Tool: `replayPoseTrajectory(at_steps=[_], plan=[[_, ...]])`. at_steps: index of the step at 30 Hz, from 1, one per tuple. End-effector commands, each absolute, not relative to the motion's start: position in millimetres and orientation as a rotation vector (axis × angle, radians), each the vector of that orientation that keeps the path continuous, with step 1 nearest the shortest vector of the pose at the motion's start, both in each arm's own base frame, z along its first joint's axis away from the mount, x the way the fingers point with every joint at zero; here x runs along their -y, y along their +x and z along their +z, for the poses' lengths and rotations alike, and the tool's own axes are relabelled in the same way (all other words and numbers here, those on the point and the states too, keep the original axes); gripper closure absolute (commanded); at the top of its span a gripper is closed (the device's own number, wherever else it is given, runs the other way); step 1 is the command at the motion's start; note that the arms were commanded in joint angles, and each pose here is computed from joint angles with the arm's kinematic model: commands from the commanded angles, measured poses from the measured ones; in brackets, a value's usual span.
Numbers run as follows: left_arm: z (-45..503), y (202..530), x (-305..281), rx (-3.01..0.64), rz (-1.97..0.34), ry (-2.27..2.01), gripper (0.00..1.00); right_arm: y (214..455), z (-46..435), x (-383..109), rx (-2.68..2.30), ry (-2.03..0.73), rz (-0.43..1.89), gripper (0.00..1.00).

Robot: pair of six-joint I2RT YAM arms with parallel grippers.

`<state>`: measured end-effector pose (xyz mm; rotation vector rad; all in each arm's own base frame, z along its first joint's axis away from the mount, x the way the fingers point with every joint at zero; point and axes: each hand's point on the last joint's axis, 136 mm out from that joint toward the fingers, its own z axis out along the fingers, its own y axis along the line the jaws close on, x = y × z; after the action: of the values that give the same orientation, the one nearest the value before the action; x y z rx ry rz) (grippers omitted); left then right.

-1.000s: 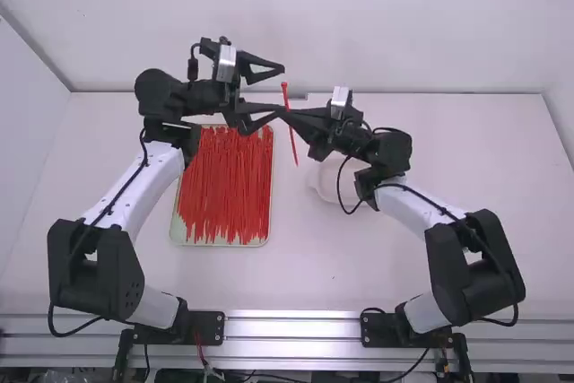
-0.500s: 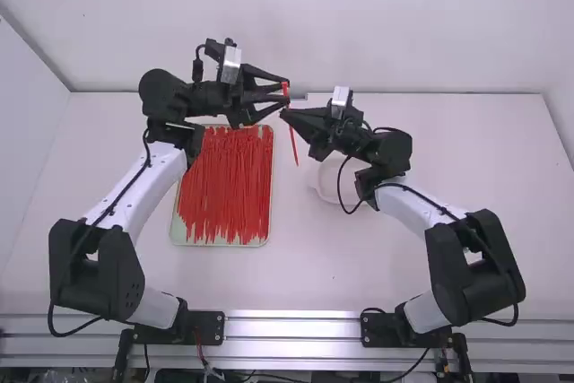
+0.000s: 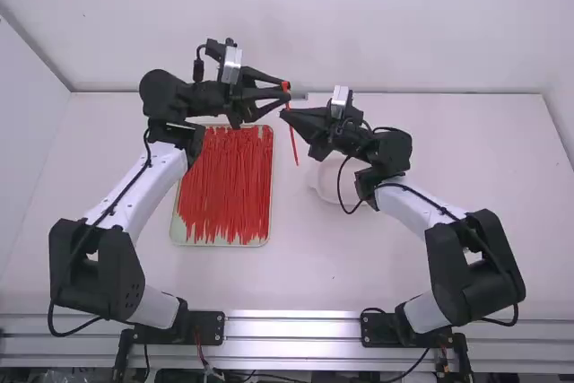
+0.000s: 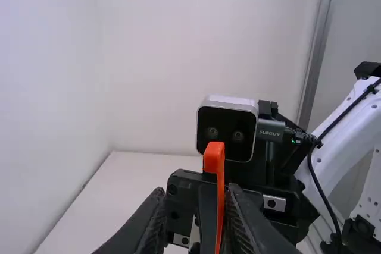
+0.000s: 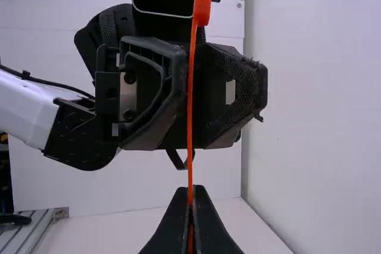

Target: Fasten the cable tie

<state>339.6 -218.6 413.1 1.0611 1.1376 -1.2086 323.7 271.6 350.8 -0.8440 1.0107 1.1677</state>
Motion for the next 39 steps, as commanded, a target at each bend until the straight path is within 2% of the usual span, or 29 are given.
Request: replayPoseTrajectory(at_steps=[1,5,14,16,17,19,22,27,28,29,36,38,39], plan=[[422.7,337.8,221.3,-1.112,-1.198,1.065,0.73,328.5,356.7,-271.7,-0.994,-0.840,1.157,1.00],[423.6,338.9,221.1,-1.118,-1.204,1.052,0.78,328.6,356.5,-271.7,-0.994,-0.840,1.157,1.00],[428.4,334.9,221.5,-1.096,-1.205,1.058,0.78,329.3,353.1,-272.9,-1.003,-0.852,1.151,1.00],[428.3,334.9,221.5,-1.096,-1.205,1.059,0.88,328.1,353.3,-273.1,-0.999,-0.858,1.152,1.00],[428.0,335.0,221.6,-1.099,-1.207,1.058,0.89,327.9,353.4,-273.6,-0.998,-0.857,1.152,1.00],[427.3,336.1,221.1,-1.106,-1.210,1.053,0.89,328.3,353.4,-273.0,-0.999,-0.856,1.151,1.00],[427.2,335.7,221.8,-1.107,-1.212,1.054,0.84,329.6,354.1,-272.3,-1.000,-0.848,1.148,1.00],[427.2,335.7,221.4,-1.106,-1.211,1.054,0.83,329.4,355.6,-272.2,-0.992,-0.844,1.144,1.00],[427.2,336.6,220.1,-1.108,-1.208,1.051,0.87,329.4,355.5,-272.3,-0.994,-0.844,1.146,1.00],[427.3,336.2,221.0,-1.107,-1.210,1.052,0.96,329.5,355.7,-272.2,-0.994,-0.842,1.147,1.00],[424.8,344.2,221.4,-1.153,-1.229,0.999,0.98,329.6,355.7,-272.1,-0.992,-0.843,1.143,1.00],[422.9,343.2,222.8,-1.154,-1.230,1.010,0.98,330.2,355.9,-271.9,-0.994,-0.838,1.143,0.83],[422.5,343.0,223.0,-1.151,-1.227,1.015,0.98,330.4,355.4,-272.1,-0.996,-0.839,1.143,0.70]])
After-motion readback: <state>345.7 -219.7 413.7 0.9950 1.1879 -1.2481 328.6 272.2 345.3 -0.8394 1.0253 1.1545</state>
